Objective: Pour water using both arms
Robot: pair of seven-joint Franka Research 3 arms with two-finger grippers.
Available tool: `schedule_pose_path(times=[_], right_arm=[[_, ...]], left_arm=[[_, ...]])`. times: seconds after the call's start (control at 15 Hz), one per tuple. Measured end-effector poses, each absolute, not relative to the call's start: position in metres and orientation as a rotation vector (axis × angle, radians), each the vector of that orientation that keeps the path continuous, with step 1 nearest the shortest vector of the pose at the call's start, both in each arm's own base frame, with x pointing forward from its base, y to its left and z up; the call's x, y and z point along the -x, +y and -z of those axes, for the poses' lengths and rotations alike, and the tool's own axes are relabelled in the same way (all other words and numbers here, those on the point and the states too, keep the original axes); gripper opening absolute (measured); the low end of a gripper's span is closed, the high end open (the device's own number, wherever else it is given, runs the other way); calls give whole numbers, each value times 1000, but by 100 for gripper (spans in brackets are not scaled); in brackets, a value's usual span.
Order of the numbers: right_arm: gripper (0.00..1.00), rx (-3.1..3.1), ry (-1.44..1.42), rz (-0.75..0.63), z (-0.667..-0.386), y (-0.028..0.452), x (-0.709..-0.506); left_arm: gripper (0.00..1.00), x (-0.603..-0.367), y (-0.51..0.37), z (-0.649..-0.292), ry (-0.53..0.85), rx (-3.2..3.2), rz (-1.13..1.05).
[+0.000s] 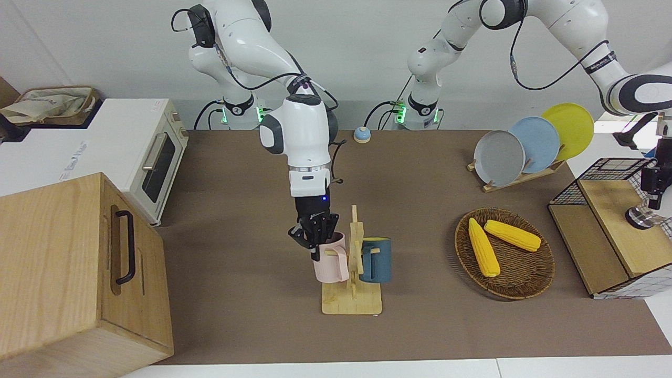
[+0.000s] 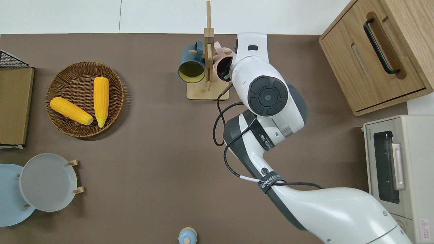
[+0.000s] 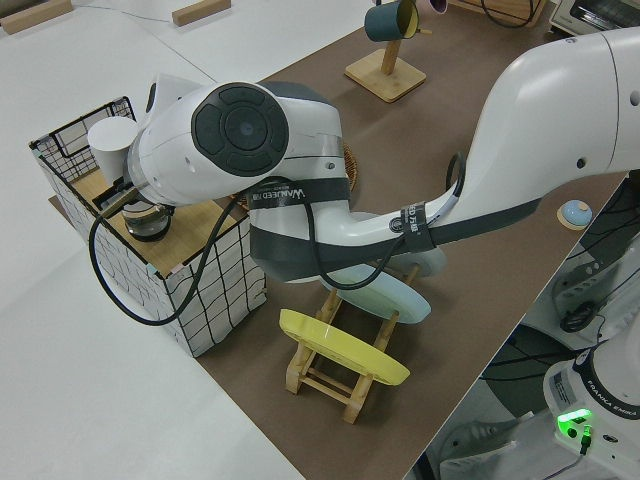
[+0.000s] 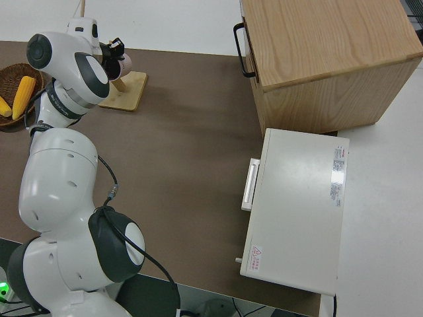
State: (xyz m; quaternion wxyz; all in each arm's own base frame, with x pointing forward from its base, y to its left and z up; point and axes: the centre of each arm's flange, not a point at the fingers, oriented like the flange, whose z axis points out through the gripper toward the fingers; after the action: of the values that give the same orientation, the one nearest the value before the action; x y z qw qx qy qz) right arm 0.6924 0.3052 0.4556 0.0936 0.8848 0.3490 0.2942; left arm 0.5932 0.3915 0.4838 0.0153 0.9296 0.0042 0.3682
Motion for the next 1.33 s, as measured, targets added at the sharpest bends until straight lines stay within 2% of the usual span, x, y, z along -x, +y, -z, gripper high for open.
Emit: schedule_pose_path(times=[1.33], right_arm=[[8, -2644, 1013, -861, -459, 298, -692]], left_arm=[[64, -601, 380, -495, 46, -2866, -1161]])
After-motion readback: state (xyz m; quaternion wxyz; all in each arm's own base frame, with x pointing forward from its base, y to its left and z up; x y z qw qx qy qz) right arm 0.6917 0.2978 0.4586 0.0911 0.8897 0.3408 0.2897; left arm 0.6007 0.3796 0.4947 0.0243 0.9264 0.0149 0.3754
